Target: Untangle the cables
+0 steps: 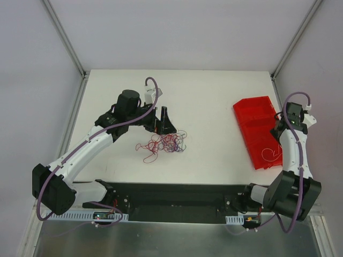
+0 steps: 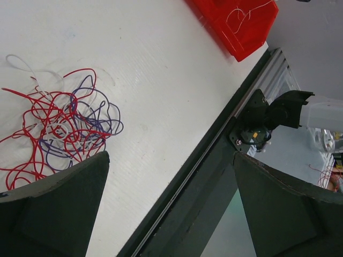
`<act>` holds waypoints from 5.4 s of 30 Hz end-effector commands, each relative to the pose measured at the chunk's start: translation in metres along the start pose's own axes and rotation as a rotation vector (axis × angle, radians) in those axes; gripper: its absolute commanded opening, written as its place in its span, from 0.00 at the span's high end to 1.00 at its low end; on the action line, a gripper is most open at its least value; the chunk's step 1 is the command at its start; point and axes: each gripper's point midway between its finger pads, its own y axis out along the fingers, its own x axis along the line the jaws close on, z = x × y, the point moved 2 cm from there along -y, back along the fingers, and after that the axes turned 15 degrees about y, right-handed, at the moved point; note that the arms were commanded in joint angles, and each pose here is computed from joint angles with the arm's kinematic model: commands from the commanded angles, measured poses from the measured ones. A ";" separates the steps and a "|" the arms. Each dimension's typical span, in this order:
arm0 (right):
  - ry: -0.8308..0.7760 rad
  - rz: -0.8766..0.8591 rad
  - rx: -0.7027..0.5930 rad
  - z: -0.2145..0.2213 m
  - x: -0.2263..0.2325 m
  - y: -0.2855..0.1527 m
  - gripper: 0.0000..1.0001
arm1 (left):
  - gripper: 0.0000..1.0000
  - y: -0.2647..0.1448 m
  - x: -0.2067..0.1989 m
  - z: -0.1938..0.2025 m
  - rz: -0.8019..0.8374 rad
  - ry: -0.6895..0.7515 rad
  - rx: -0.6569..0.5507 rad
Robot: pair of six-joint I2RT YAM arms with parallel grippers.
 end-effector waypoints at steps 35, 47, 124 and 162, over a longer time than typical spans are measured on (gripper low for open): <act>0.071 -0.002 0.209 0.062 -0.005 0.063 0.99 | 0.01 0.024 0.012 0.013 0.024 -0.046 0.160; 0.004 0.002 0.086 0.027 -0.018 0.025 0.53 | 0.01 0.023 0.025 0.020 -0.057 -0.031 0.169; -0.201 0.080 -0.072 0.023 0.077 0.063 0.63 | 0.01 0.018 0.026 0.036 -0.106 -0.139 0.229; -0.075 0.112 0.191 0.072 -0.017 0.082 0.84 | 0.01 0.015 0.029 0.048 -0.115 -0.124 0.247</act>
